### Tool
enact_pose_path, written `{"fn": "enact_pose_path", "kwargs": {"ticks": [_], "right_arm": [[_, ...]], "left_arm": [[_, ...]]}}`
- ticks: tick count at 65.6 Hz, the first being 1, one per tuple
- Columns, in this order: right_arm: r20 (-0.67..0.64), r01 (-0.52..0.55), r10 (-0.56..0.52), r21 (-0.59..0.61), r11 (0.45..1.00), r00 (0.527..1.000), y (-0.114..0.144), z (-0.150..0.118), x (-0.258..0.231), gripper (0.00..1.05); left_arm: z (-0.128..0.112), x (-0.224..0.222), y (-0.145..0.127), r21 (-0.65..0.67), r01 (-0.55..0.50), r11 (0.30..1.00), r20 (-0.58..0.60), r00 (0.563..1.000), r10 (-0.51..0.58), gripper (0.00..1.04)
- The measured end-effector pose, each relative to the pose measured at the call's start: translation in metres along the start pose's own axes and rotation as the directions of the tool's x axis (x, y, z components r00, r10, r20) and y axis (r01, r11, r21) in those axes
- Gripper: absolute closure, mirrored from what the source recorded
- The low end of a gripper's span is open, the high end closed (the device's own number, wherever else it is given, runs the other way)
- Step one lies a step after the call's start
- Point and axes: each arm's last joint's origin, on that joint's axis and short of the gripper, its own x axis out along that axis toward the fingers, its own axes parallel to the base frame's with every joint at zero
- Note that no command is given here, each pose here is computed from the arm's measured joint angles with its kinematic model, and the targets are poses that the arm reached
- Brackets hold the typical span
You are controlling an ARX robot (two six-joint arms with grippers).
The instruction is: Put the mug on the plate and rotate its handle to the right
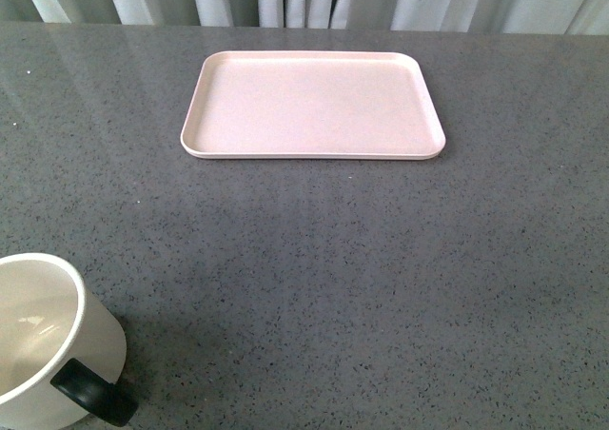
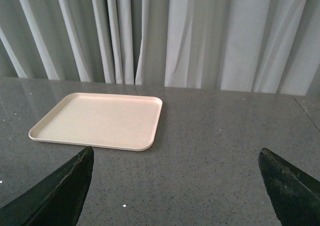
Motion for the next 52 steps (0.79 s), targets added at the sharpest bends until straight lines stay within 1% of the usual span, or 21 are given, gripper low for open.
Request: {"fn": "enact_pose_path", "kwargs": {"ticks": [6, 7, 8, 9, 10, 11, 12, 13, 14, 15, 19, 27, 35, 39, 52], "right_arm": [[0.0, 0.0, 0.0, 0.0, 1.0, 1.0, 0.0, 0.0, 0.0, 0.09], [0.0, 0.0, 0.0, 0.0, 1.0, 1.0, 0.0, 0.0, 0.0, 0.09], [0.0, 0.0, 0.0, 0.0, 1.0, 1.0, 0.0, 0.0, 0.0, 0.09], [0.0, 0.001, -0.001, 0.0, 1.0, 1.0, 0.0, 0.0, 0.0, 0.09], [0.0, 0.001, -0.001, 0.0, 1.0, 1.0, 0.0, 0.0, 0.0, 0.09], [0.0, 0.001, -0.001, 0.0, 1.0, 1.0, 0.0, 0.0, 0.0, 0.09], [0.0, 0.001, -0.001, 0.0, 1.0, 1.0, 0.0, 0.0, 0.0, 0.09], [0.0, 0.0, 0.0, 0.0, 1.0, 1.0, 0.0, 0.0, 0.0, 0.09], [0.0, -0.001, 0.001, 0.0, 1.0, 1.0, 0.0, 0.0, 0.0, 0.09], [0.0, -0.001, 0.001, 0.0, 1.0, 1.0, 0.0, 0.0, 0.0, 0.09], [0.0, 0.0, 0.0, 0.0, 1.0, 1.0, 0.0, 0.0, 0.0, 0.09], [0.0, 0.0, 0.0, 0.0, 1.0, 1.0, 0.0, 0.0, 0.0, 0.09], [0.0, 0.0, 0.0, 0.0, 1.0, 1.0, 0.0, 0.0, 0.0, 0.09], [0.0, 0.0, 0.0, 0.0, 1.0, 1.0, 0.0, 0.0, 0.0, 0.09], [0.0, 0.0, 0.0, 0.0, 1.0, 1.0, 0.0, 0.0, 0.0, 0.09]], "left_arm": [[0.0, 0.0, 0.0, 0.0, 0.0, 1.0, 0.0, 1.0, 0.0, 0.09], [-0.001, 0.0, 0.0, -0.011, 0.009, 1.0, -0.019, 1.0, -0.009, 0.09], [-0.001, 0.001, 0.0, -0.02, 0.015, 1.0, -0.047, 0.999, -0.016, 0.09], [-0.001, 0.0, -0.001, -0.047, 0.04, 0.998, -0.112, 0.993, -0.045, 0.09], [-0.001, 0.0, -0.001, -0.062, 0.048, 0.997, -0.153, 0.987, -0.057, 0.09], [0.001, 0.001, -0.001, -0.091, 0.05, 0.995, -0.23, 0.971, -0.07, 0.09], [0.001, 0.001, -0.001, -0.104, 0.05, 0.993, -0.27, 0.96, -0.077, 0.09], [0.002, 0.003, -0.001, -0.123, 0.047, 0.991, -0.342, 0.936, -0.087, 0.09], [0.003, 0.004, -0.001, -0.135, 0.042, 0.99, -0.372, 0.924, -0.089, 0.09], [0.004, 0.006, -0.001, -0.145, 0.031, 0.989, -0.421, 0.902, -0.09, 0.09], [0.006, 0.015, -0.001, -0.165, 0.017, 0.986, -0.49, 0.866, -0.097, 0.09], [0.012, 0.033, 0.0, -0.179, 0.022, 0.984, -0.509, 0.854, -0.112, 0.09], [0.011, 0.05, 0.001, -0.174, 0.007, 0.985, -0.529, 0.843, -0.099, 0.09], [0.007, 0.058, 0.0, -0.166, -0.002, 0.986, -0.552, 0.829, -0.091, 0.09], [-0.007, 0.069, -0.01, -0.16, 0.03, 0.987, -0.627, 0.769, -0.125, 0.09]]}}
